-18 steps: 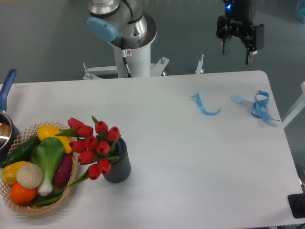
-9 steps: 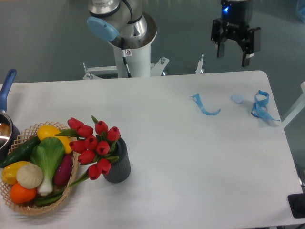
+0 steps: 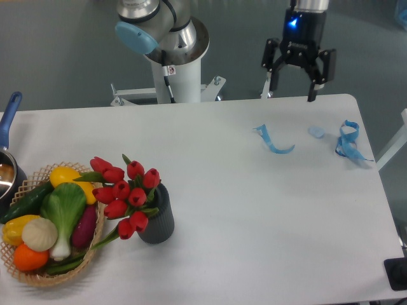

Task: Pick up the flowers from the vase
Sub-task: 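Move the open gripper toward the red tulips in the grey vase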

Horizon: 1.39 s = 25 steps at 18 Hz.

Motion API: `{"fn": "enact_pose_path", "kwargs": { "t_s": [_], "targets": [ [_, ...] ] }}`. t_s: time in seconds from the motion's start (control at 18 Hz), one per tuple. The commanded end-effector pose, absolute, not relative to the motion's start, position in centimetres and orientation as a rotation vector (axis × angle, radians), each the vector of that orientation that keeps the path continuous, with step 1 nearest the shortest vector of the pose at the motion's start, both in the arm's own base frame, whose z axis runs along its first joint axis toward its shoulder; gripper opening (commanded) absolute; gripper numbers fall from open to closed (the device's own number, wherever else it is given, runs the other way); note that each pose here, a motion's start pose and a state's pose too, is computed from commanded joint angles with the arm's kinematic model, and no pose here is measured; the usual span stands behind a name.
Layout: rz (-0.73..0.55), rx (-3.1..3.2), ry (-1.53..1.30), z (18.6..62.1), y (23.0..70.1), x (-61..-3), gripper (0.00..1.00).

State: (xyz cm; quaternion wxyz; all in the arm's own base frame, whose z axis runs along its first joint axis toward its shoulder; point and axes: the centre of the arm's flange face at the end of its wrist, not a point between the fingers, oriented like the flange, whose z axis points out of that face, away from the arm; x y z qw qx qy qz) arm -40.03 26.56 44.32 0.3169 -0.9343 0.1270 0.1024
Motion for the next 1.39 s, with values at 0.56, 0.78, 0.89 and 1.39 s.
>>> {"fn": "enact_pose_path", "kwargs": {
  "t_s": [0.56, 0.78, 0.89, 1.39],
  "targets": [
    [0.161, -2.344, 0.322, 42.6, 33.2, -38.6, 1.00],
    [0.113, -2.334, 0.339, 42.2, 35.0, -37.2, 1.00],
    [0.065, -2.329, 0.305, 42.0, 36.1, -36.5, 1.00],
    [-0.090, -2.262, 0.412, 38.6, 41.5, -33.6, 1.00]
  ]
}}
